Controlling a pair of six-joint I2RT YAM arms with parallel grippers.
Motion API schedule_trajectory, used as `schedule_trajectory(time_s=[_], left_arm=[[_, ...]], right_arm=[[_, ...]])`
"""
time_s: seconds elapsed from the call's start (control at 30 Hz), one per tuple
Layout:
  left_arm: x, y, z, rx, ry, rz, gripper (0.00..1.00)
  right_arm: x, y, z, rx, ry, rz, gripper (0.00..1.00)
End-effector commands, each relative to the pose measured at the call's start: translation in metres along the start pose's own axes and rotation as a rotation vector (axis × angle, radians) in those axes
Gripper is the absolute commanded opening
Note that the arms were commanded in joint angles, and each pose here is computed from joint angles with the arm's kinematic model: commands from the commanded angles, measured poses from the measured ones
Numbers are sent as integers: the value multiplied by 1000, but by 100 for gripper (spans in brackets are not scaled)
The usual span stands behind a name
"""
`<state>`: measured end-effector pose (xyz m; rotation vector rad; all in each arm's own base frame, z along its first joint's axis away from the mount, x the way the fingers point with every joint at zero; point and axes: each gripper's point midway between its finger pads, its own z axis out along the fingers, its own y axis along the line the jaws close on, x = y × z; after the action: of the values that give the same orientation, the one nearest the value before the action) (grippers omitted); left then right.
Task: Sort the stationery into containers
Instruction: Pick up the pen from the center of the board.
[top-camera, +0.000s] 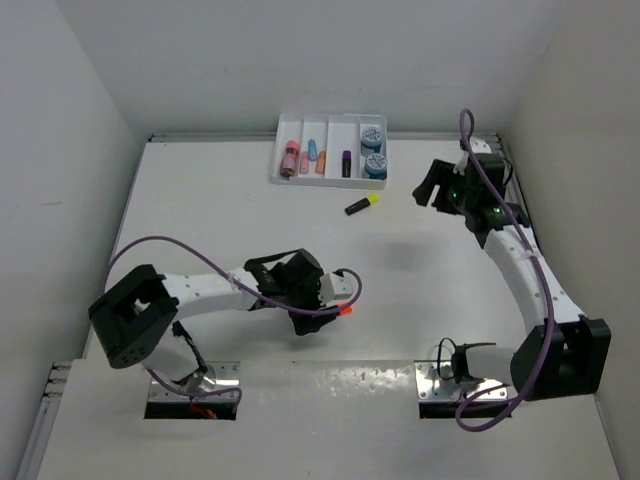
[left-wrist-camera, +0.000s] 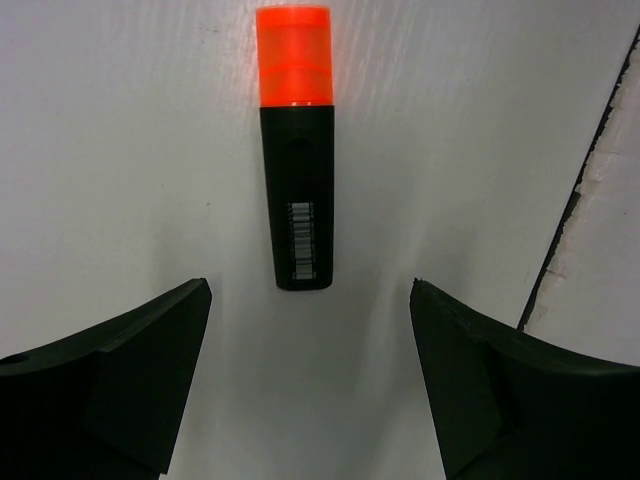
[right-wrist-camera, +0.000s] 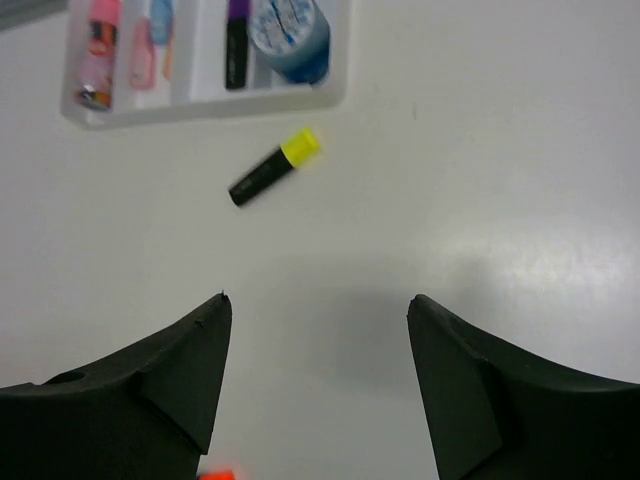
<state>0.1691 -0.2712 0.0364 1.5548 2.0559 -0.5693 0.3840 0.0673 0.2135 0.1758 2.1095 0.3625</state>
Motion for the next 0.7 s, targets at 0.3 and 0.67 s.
schedule_trajectory(time_s=[0.3,0.67], left_arm=[[-25,7,43,-40,14,5,56],[-25,48,36,-223,20,23,13]], right_arm=[[30,-18,-17,13,75,98,70],[41,-21,-1,19,144,125,70]])
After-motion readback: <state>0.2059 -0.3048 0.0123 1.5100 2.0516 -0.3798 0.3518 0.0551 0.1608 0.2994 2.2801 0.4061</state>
